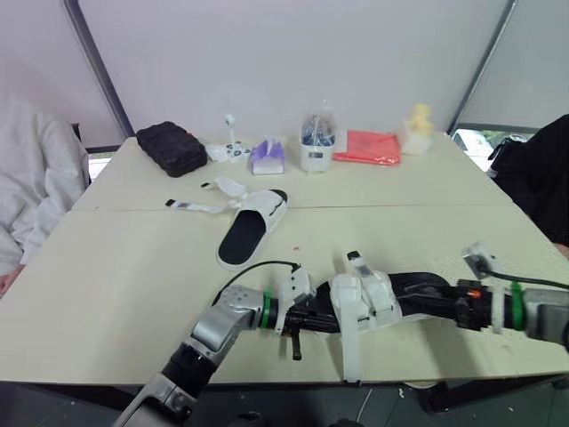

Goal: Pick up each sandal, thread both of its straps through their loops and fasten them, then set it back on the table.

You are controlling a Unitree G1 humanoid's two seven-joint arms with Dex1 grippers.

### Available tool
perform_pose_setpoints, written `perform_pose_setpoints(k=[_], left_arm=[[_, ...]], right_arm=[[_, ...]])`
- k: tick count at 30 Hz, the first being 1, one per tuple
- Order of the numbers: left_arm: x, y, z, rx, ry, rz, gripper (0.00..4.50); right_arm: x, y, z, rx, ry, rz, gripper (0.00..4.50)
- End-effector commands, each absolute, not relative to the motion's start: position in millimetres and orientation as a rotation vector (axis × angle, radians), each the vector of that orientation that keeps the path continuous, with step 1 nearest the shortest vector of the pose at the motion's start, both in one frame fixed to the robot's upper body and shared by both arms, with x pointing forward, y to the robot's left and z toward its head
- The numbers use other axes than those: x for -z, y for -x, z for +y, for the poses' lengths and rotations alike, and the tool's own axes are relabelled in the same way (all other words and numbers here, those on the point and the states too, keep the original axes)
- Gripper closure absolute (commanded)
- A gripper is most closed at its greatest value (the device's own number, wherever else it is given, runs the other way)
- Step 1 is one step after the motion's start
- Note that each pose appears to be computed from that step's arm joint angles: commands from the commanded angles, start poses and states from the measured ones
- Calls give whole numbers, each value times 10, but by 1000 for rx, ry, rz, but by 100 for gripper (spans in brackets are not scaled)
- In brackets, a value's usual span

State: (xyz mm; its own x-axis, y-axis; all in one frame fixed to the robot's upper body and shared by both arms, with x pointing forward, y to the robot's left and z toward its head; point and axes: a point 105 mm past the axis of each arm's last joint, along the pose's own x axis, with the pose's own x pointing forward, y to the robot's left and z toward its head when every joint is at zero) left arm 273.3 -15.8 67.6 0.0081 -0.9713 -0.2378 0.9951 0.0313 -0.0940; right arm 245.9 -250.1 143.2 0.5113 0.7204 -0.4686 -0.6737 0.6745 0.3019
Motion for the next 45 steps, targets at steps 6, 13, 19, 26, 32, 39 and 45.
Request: perform_pose_setpoints(k=[6, 13, 19, 26, 32, 39, 45], left_arm=[[-469, -2918, -85, 1407, -184, 304, 450], [-468, -2895, -64, 1402, -180, 303, 450], [-447, -2844, -19, 1397, -181, 319, 450], [-437, -2830, 12, 1378, -181, 332, 450], [-446, -2829, 26, 1370, -182, 333, 450], [-452, -2851, 29, 1367, -184, 331, 450], [-448, -2858, 15, 1377, -189, 332, 450]], right_arm=[[-1510, -2059, -2286, -1020, -161, 694, 220], [-1187, -1997, -1887, -1078, -244, 717, 220], [-1032, -2113, -1711, -1092, -333, 708, 220], [-985, -2111, -1452, -1177, -422, 723, 220], [-897, -2063, -1312, -1208, -422, 751, 349], [-935, -2156, -1311, -1173, -424, 701, 448], [-1109, -2209, -1363, -1179, -389, 638, 448]])
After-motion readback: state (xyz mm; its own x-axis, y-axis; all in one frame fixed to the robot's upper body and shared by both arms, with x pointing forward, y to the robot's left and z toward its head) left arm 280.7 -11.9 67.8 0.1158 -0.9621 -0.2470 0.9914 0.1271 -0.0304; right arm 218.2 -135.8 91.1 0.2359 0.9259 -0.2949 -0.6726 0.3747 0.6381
